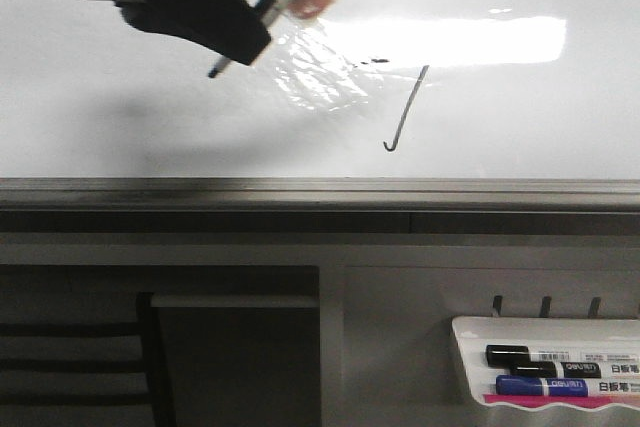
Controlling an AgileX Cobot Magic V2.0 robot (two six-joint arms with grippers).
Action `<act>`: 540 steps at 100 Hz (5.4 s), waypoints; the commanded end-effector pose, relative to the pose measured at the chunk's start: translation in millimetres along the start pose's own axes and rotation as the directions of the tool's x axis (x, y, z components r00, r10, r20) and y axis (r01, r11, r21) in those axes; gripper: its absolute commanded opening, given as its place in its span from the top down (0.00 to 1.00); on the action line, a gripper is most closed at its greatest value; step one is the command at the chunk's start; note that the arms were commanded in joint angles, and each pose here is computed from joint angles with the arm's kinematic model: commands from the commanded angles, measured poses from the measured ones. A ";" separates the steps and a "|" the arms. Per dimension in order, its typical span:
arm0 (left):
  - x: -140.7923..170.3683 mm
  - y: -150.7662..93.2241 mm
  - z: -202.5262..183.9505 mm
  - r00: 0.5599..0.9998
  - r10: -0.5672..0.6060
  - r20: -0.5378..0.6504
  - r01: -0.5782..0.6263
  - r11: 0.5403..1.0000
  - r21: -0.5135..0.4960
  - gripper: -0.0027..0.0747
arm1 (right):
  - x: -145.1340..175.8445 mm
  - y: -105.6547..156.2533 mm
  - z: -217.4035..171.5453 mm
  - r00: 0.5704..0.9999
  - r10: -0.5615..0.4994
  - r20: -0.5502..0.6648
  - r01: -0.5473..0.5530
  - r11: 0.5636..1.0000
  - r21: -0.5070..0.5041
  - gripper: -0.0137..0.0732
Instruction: Write number 7 on whiteboard
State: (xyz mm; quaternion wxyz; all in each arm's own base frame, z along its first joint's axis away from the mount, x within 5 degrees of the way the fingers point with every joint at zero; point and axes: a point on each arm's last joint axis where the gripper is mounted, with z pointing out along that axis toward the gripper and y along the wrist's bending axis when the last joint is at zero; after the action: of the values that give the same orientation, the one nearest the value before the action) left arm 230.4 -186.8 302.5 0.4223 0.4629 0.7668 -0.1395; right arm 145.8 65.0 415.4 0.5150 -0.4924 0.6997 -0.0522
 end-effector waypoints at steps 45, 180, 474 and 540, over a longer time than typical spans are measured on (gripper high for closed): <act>66.3 128.2 -103.1 0.787 -0.602 0.138 0.598 0.689 -0.409 0.99 | 5.6 -2.2 -10.4 0.999 0.039 -0.004 -0.039 0.998 0.054 0.54; 84.8 141.9 -97.3 0.747 -0.658 0.098 0.629 0.651 -0.425 0.53 | 9.6 0.8 -8.8 0.999 0.045 -0.013 -0.044 0.998 0.054 0.54; 222.7 -64.1 -143.9 0.672 -0.156 0.724 0.669 0.547 -0.503 0.99 | 90.6 66.6 -27.8 0.693 0.661 0.289 -0.721 0.647 0.247 0.93; 222.5 -64.1 -144.2 0.660 -0.162 0.734 0.680 0.545 -0.491 0.99 | 90.6 66.6 -27.8 0.693 0.661 0.289 -0.721 0.647 0.247 0.93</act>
State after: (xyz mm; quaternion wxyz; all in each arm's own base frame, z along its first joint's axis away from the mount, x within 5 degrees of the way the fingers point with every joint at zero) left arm 56.0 -1.7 208.0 0.7161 -0.0337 0.6948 -0.0568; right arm 82.4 19.3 314.3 0.5927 -0.0928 0.7971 0.0687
